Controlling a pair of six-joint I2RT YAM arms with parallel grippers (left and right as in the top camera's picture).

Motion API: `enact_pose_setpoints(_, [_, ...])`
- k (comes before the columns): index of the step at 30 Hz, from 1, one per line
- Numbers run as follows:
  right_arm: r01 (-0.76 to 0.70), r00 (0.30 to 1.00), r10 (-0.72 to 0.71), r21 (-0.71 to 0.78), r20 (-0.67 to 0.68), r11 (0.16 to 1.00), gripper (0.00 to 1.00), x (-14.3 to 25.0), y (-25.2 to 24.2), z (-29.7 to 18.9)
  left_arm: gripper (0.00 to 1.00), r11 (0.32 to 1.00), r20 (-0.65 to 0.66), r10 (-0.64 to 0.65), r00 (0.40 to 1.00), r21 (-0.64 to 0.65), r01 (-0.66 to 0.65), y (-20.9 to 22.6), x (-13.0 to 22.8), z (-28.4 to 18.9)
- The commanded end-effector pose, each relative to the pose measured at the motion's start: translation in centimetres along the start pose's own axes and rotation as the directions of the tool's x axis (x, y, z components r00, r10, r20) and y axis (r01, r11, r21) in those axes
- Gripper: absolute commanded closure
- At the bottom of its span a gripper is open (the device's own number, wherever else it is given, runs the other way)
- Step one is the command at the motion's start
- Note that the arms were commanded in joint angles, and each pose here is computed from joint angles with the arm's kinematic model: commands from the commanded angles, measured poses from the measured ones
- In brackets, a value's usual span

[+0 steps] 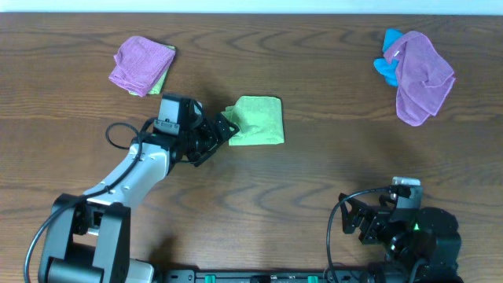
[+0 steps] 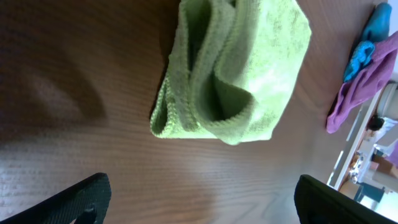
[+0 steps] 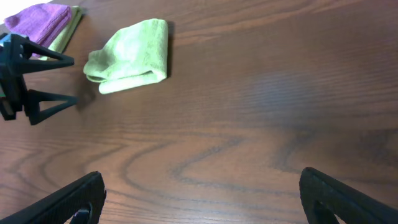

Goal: Fold the cloth
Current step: 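Lift the folded green cloth with the left gripper and carry it to the pink stack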

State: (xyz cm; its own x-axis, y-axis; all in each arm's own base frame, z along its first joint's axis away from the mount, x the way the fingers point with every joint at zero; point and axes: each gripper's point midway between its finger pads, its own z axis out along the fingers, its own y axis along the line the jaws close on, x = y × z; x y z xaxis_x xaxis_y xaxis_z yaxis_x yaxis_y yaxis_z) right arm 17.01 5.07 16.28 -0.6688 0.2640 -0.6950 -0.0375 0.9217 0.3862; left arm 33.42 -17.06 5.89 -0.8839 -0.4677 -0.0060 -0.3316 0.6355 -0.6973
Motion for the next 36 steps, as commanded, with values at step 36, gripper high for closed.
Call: enact_pose_setpoints(36, [-0.022,1.0,0.022,0.0,0.004,1.0,0.01,0.1,-0.1,0.0,0.08,0.994,0.038,-0.112,0.993,0.002,0.112,2.9,-0.4,6.6])
